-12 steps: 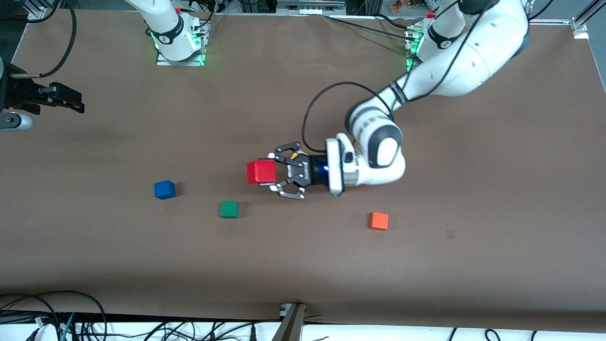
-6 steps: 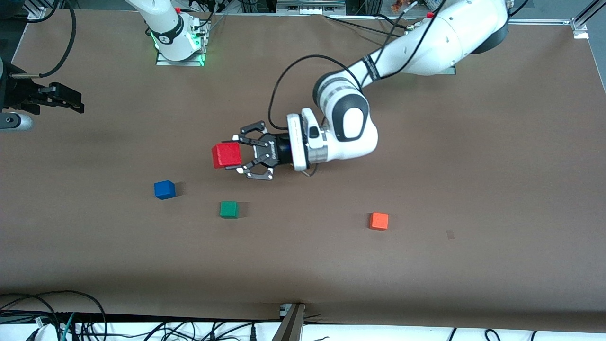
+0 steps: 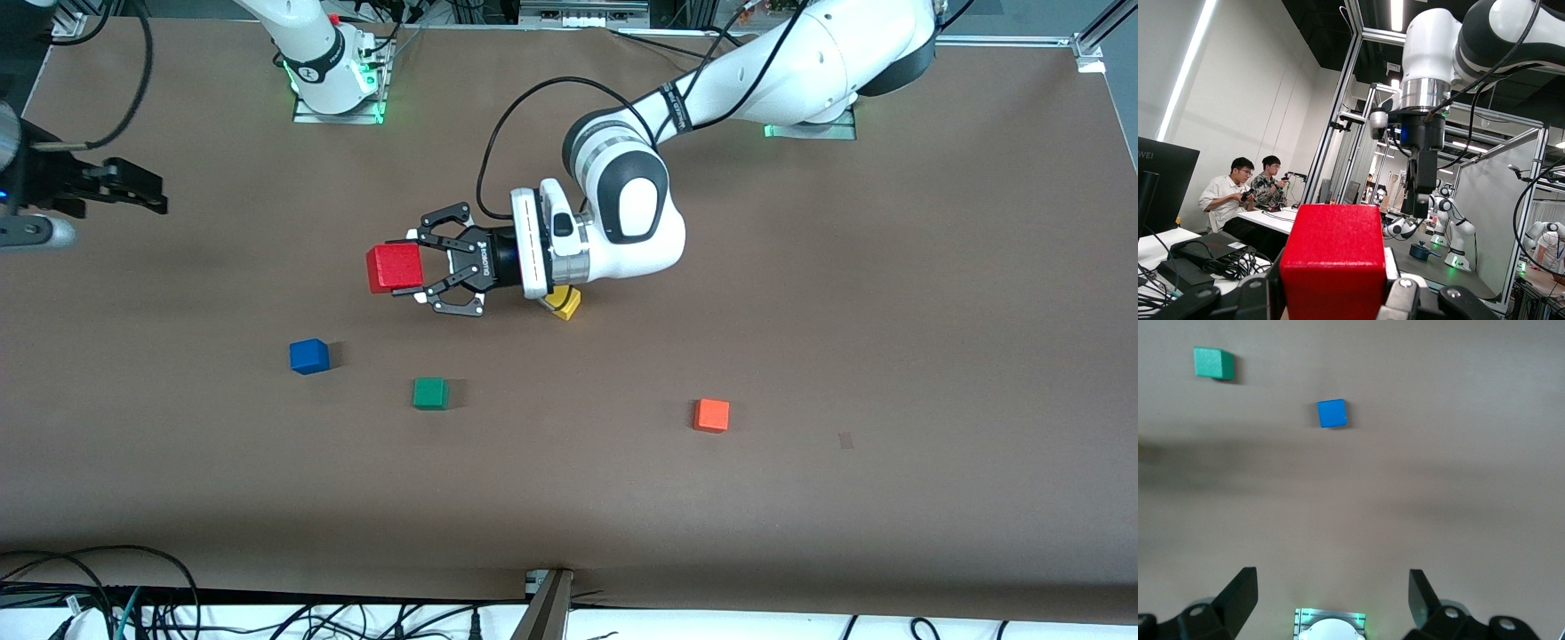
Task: Pass red block to right arm, stack on blue
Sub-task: 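Reach the right gripper to the red cube held by the left gripper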
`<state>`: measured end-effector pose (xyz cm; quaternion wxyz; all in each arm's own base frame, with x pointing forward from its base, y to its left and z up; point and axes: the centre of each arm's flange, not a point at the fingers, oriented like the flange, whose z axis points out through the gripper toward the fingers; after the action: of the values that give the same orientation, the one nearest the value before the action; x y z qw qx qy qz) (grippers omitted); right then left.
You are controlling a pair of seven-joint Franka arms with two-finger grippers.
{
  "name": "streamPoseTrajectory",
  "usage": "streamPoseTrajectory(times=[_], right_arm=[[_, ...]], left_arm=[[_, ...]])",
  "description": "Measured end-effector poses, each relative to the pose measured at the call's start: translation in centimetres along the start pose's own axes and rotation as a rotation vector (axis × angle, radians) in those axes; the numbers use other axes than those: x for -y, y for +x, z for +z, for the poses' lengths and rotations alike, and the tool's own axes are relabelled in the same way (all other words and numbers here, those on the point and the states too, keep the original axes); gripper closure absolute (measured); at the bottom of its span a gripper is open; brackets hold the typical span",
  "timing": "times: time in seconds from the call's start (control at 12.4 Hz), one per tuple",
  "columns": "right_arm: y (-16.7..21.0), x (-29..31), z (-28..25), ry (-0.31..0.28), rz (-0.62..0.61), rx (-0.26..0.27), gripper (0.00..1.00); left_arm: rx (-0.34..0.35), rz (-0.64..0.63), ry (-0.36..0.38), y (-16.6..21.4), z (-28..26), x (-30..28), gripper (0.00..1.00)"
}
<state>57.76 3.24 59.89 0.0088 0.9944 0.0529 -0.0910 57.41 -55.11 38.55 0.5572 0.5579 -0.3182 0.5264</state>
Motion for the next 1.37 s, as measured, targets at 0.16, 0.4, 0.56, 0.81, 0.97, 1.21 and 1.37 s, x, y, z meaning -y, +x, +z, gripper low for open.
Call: streamPoseTrajectory(times=[0.16, 0.4, 0.56, 0.81, 0.97, 1.21, 1.37], right_arm=[[1.3, 2.6, 1.3, 0.121, -0.036, 0.011, 0.00], [1.9, 4.3, 1.3, 0.345, -0.053, -0.002, 0.00], [2.7, 3.6, 1.7, 0.479, -0.044, -0.002, 0.00], [4.9, 4.6, 3.0, 0.740, -0.042, 0.000, 0.00], [6.7, 5.8, 3.6, 0.866, -0.025, -0.026, 0.00], [7.9, 8.8, 3.4, 0.938, 0.039, -0.038, 0.00], [8.1, 11.4, 3.1, 0.940, 0.073, -0.040, 0.00]], left_arm=[[0.000, 0.002, 0.001, 0.1, 0.0, 0.1, 0.44], [-0.001, 0.003, 0.003, 0.1, 0.0, 0.2, 0.44], [-0.004, 0.006, 0.005, 0.3, -0.1, 0.3, 0.44], [-0.006, 0.007, 0.005, 0.4, -0.1, 0.3, 0.44], [-0.005, 0.007, 0.005, 0.4, 0.0, 0.3, 0.44], [-0.004, 0.008, 0.005, 0.3, 0.0, 0.3, 0.44], [-0.003, 0.007, 0.001, 0.2, 0.2, 0.0, 0.44]])
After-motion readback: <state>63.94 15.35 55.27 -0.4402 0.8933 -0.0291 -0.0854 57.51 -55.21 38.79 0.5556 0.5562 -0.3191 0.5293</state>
